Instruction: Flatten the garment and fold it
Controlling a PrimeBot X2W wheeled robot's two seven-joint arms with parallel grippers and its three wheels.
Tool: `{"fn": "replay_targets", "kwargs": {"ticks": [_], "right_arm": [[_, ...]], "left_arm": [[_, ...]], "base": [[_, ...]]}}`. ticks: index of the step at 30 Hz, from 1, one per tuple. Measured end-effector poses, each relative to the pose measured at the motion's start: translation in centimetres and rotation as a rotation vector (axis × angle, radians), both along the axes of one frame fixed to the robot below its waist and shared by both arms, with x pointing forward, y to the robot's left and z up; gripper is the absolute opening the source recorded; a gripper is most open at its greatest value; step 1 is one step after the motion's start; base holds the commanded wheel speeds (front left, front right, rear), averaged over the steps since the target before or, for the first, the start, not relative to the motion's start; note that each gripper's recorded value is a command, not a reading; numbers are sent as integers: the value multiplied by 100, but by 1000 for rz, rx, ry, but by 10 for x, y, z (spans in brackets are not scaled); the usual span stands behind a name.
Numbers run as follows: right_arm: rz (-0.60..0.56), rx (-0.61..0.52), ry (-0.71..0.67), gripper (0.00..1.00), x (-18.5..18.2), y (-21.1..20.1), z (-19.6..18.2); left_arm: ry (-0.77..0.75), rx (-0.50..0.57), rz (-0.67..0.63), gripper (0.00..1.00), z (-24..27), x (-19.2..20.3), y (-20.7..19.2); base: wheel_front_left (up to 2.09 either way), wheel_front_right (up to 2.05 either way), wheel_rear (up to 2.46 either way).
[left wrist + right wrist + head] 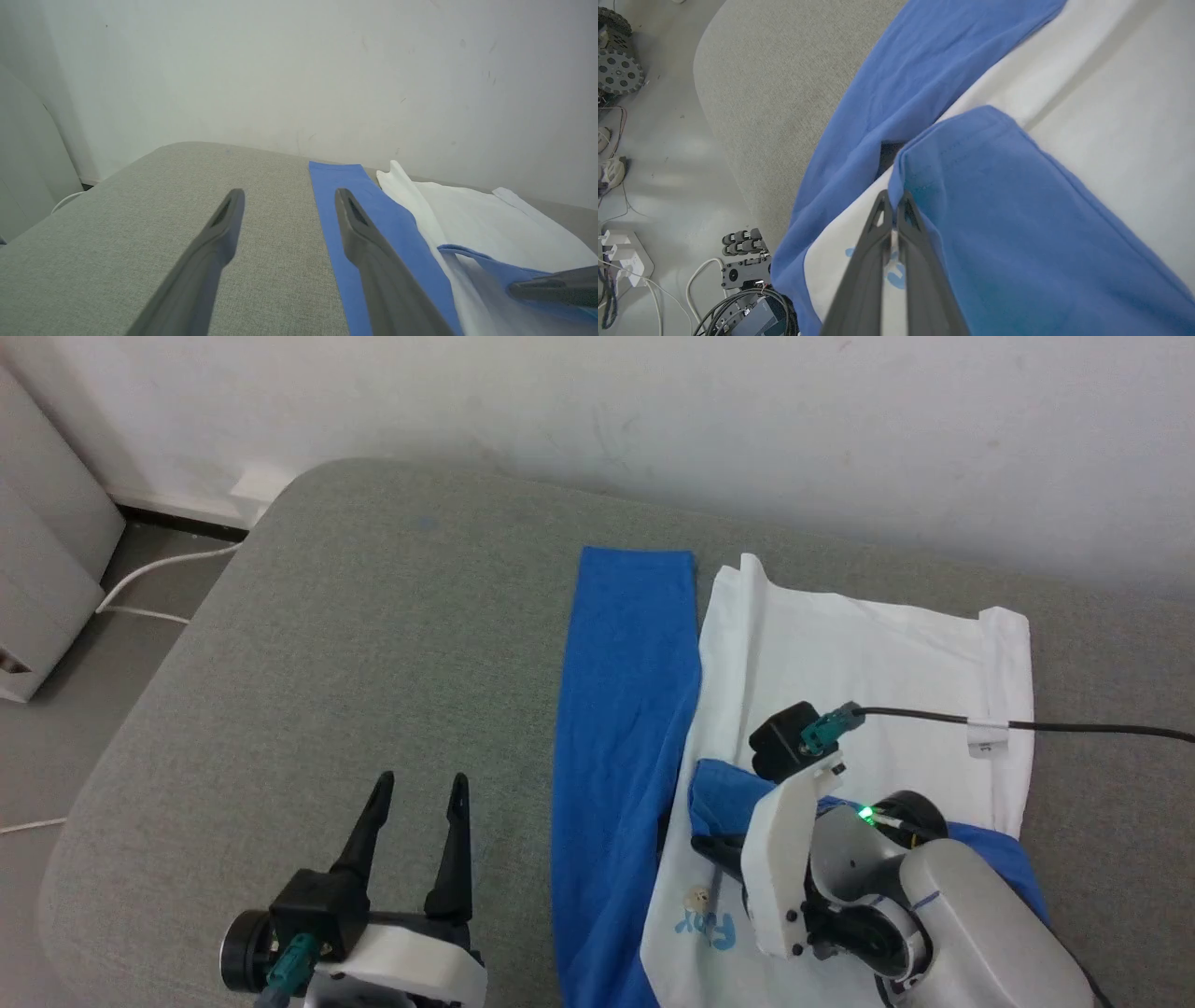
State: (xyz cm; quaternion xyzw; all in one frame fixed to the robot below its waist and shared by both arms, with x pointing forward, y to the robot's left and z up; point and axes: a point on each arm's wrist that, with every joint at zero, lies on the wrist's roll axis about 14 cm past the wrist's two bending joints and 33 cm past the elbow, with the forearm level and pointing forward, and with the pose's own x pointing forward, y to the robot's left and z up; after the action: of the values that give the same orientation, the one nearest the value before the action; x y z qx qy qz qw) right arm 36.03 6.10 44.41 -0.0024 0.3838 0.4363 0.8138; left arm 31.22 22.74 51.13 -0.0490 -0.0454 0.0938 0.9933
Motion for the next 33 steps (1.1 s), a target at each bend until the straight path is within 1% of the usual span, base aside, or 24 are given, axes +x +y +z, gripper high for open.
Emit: {"fn": "replay_targets", "kwargs": {"ticks": [4,10,13,14,15,17,20,23,26,28,30,33], "right_arm": [[8,22,35,0,-7,13,-11],[-13,21,46,0,-6,15,-24],[-7,36,67,0,-11,19,-27],[-5,44,78,36,-14,21,-27],[-10,56,81,100,-14,21,-27],[-31,87,56,100,-9,20,-20],[-77,133,-13,100,10,12,-2],[-121,160,-168,100,38,-9,27],[-198,177,-329,100,67,-44,58],[-242,164,-458,100,82,-73,78],[-284,137,-593,100,93,-104,97],[-357,130,-753,100,101,-144,123]], "left_arm": [[3,0,-1,100,0,4,1],[13,-4,-11,100,-4,8,-1],[10,-4,-17,100,-3,12,-3],[11,-6,-20,100,-4,12,-3],[12,-7,-23,100,-4,13,-5],[12,-9,-31,100,-5,15,-7],[7,-10,-45,100,-3,17,-10],[-6,-12,-66,100,0,20,-15],[-21,-11,-84,100,4,24,-19],[-32,-12,-97,100,8,27,-22],[-43,-13,-110,100,11,31,-26],[-57,-20,-131,100,15,36,-32]], "base": [[0,0,0],[0,0,0],[0,0,0],[0,0,0],[0,0,0],[0,0,0],[0,0,0],[0,0,0],[0,0,0],[0,0,0],[0,0,0],[0,0,0]]}}
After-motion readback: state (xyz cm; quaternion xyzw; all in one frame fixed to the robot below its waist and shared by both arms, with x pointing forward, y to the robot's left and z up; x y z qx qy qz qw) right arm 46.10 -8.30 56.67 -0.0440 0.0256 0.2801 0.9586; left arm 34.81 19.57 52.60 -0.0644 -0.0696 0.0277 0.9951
